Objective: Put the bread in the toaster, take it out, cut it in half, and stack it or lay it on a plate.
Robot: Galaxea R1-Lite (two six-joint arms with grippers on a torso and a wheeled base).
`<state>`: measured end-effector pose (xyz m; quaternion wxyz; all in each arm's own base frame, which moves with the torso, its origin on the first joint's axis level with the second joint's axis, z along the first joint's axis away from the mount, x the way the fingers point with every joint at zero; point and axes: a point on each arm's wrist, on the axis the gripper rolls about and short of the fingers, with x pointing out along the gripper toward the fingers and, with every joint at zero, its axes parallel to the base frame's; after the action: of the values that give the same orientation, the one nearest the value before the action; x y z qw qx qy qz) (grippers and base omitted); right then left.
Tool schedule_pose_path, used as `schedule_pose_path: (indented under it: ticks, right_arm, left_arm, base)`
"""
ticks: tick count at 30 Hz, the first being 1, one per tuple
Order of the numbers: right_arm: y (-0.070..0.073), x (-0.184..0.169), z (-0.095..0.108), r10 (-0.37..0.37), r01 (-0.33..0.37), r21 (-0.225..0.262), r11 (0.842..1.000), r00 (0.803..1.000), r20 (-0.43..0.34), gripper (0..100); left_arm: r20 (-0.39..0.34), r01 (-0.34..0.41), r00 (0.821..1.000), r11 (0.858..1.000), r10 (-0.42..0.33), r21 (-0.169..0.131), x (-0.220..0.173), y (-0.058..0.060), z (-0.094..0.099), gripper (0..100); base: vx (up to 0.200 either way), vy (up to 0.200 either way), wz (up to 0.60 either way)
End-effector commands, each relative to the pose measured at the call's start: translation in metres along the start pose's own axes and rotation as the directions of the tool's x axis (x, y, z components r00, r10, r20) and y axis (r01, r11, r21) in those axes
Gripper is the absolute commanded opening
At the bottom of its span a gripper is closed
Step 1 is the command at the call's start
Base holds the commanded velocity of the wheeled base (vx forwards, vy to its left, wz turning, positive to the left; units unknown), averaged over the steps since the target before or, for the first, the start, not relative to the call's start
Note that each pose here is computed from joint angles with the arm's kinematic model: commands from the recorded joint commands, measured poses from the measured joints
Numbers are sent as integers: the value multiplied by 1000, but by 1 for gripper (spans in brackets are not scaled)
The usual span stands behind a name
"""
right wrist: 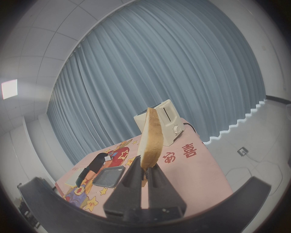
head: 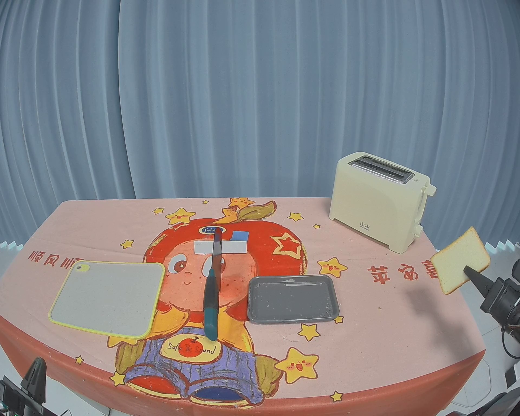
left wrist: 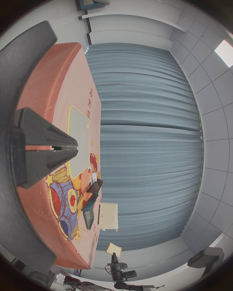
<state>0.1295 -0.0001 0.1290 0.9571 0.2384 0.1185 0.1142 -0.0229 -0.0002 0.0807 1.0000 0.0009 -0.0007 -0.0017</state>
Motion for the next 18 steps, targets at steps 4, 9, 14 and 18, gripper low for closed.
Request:
schedule_pose_path:
  ticks: [4,9,14,18]
  right_arm:
    - [1,2,4,8,-7,-59,998,1000,12,0]
    - [4,2,7,23,-21,-102,995,999,23,0]
    - [6,4,13,35,-30,-118,993,998,43,0]
    - [8,7,18,44,-36,-134,990,997,58,0]
  left_arm:
    - [-1,0,1000,1000,0,0,0,0,-5,0]
    - [-1,0,1000,1000,0,0,0,0,-5,0]
    - [0,0,1000,1000,0,0,0,0,-5,0]
    - [-1,0,1000,1000,0,0,0,0,-5,0]
  base:
    - [0,0,0]
    - [0,0,0]
    - [0,0,0]
    - [0,0,0]
